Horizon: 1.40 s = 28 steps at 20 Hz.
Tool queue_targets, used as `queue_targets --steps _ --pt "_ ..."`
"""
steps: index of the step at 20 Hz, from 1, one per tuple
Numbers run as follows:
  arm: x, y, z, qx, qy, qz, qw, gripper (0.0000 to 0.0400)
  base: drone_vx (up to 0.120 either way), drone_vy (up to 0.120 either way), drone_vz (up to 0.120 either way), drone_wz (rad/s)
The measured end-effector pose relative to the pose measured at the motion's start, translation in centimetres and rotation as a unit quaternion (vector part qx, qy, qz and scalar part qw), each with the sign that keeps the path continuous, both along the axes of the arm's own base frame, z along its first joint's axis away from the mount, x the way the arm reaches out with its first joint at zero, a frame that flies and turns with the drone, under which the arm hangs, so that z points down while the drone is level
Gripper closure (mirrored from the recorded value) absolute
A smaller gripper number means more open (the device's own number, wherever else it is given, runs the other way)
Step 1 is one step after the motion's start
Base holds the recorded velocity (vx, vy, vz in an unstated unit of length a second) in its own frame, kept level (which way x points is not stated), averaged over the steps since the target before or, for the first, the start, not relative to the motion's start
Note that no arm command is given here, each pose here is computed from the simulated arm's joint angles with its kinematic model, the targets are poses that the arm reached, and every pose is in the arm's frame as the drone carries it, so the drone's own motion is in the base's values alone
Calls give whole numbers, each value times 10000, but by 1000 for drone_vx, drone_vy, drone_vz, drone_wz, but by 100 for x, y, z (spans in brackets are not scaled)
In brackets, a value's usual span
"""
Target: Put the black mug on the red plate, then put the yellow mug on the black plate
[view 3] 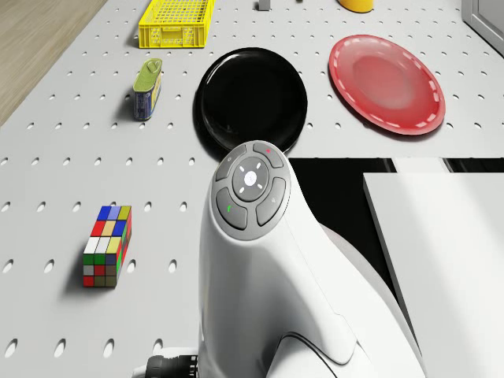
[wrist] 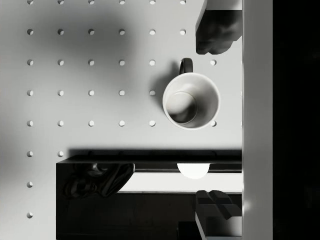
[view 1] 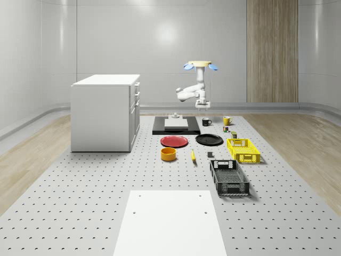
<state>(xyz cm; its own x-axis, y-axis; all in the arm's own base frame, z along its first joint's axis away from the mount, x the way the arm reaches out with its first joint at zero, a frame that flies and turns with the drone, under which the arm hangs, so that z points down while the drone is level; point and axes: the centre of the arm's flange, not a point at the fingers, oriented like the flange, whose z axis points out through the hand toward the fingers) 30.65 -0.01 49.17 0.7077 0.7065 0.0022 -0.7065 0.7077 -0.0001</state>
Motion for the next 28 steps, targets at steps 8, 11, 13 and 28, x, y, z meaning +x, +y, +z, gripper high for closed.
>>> queue_targets --steps 8,11,13,28 --pt "0 0 0 0 0 1 10000 0 35 0 -120 0" --pt "0 0 0 0 0 1 10000 0 0 0 -120 0" --pt "0 0 0 0 0 1 10000 0 0 0 -120 0" --pt "0 39 254 0 0 3 10000 0 0 0 -8 0"
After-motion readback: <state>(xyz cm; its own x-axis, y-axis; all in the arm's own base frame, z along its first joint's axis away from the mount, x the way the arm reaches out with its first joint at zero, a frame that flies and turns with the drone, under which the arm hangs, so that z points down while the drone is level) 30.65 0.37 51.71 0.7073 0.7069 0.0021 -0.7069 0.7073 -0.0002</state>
